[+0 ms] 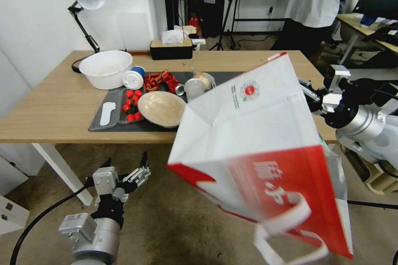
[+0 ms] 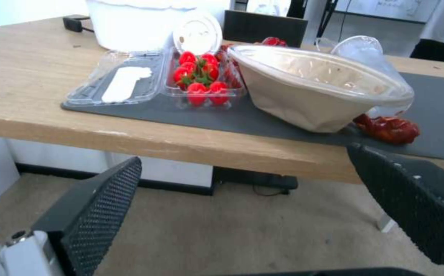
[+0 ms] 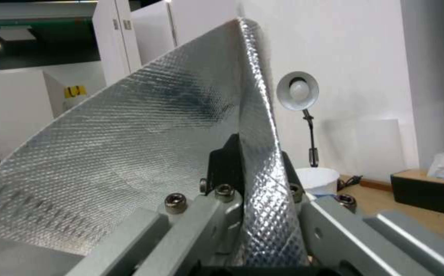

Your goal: Pick up the food delivery bag from the floor and place it on the table.

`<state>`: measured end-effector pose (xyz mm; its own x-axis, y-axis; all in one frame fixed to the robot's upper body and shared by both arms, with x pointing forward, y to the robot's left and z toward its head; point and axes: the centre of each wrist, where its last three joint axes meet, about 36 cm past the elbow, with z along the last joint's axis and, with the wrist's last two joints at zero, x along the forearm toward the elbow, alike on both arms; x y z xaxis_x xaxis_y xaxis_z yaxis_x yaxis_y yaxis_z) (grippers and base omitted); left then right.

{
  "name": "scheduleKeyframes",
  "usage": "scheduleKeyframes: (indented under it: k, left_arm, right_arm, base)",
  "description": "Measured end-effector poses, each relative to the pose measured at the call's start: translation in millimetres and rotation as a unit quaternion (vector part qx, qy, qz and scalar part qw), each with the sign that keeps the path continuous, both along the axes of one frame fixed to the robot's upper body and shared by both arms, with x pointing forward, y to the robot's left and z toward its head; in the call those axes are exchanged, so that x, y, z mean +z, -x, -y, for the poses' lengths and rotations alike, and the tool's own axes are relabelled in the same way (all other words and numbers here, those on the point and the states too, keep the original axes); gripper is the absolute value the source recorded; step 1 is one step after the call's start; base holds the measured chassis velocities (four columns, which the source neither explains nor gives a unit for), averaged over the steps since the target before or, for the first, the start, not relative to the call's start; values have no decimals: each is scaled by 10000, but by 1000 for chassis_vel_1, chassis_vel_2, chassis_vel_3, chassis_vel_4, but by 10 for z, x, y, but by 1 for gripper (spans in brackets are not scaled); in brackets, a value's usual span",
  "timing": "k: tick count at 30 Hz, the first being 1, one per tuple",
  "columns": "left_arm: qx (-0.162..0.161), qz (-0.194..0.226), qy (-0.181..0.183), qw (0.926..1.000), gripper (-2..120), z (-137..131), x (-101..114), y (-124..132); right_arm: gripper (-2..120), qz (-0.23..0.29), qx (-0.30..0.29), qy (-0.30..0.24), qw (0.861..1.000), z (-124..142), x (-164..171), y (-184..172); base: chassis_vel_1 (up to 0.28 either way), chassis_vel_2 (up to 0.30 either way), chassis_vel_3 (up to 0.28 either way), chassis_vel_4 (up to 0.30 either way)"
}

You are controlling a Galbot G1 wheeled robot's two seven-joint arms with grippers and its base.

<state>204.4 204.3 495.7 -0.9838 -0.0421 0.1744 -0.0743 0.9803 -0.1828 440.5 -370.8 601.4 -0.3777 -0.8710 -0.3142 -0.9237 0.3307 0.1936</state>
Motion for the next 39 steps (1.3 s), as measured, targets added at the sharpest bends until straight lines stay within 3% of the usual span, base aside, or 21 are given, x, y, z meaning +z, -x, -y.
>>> scheduleKeyframes:
  k: [9, 18, 39]
  left_arm:
    - [5, -6, 1, 10000, 100, -2, -1, 2]
    - [32, -46, -11, 10000, 100, -11, -10, 20]
    - [72, -73, -40, 9999, 100, 1, -28, 59]
  right_arm:
    - [0, -38, -367, -19, 9993, -36, 237, 28]
    - [0, -205, -1428, 147, 9894, -133, 494, 84]
    - [0, -221, -2039, -149, 9786, -144, 1018, 90]
  base:
    - [0, 0, 0, 0]
    - [0, 0, 0, 0]
    - [0, 0, 0, 0]
